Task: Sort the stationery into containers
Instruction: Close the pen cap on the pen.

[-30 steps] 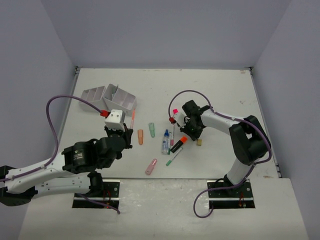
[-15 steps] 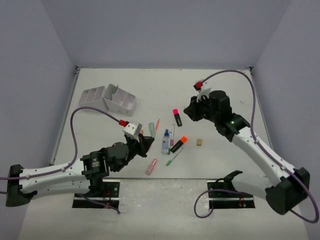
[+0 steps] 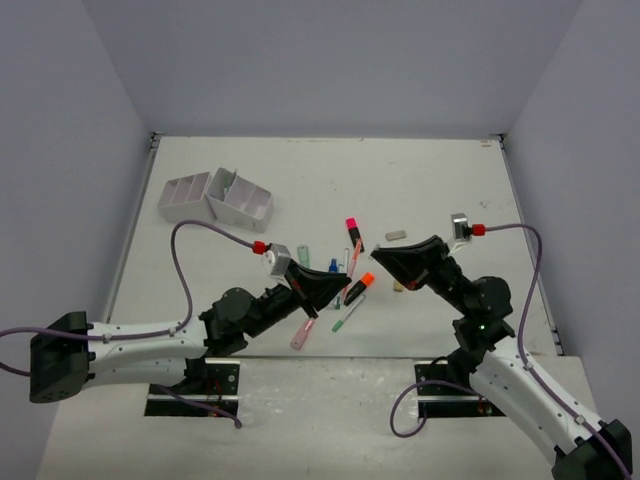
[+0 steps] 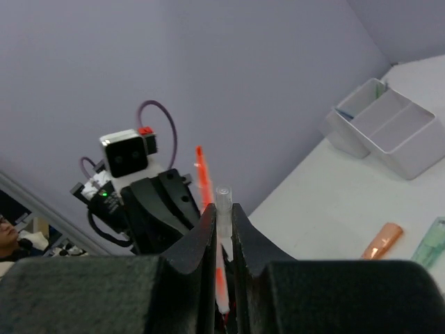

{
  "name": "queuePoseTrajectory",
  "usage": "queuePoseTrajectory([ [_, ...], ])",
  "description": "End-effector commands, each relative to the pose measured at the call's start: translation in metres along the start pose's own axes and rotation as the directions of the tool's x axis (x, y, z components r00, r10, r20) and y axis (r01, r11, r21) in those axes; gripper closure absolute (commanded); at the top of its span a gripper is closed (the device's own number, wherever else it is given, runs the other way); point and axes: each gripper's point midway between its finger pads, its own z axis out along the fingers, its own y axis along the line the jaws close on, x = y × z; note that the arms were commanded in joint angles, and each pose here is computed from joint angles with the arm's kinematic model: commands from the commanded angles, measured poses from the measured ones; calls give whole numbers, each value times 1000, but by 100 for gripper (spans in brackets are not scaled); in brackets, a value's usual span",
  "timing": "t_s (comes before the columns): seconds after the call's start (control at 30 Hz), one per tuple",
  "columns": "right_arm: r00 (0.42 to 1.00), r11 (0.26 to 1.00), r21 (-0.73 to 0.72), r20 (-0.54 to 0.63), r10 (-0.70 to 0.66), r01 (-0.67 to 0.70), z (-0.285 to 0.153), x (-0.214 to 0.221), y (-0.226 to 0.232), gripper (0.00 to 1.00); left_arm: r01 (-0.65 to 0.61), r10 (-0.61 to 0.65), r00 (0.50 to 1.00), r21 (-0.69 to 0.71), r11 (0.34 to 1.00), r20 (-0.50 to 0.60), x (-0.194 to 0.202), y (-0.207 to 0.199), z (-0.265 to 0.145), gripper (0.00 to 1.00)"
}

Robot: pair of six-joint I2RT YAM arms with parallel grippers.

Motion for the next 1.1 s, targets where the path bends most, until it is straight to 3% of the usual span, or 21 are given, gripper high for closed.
queuePoseTrajectory([
  [0.0, 987, 990, -118, 148, -58, 76, -7, -37, 48, 100, 47, -60, 994, 138, 989, 89, -25, -29, 7, 100],
  [0.17, 976, 989, -88, 191, -103, 122, -9, -50, 56, 100, 59, -72, 995, 165, 984, 73, -20, -33, 7, 100],
  [1.07, 981, 983, -46, 93, -172, 177, 6, -39, 40, 100, 63, -71, 997, 205, 977, 34, -10, -41, 16, 100],
])
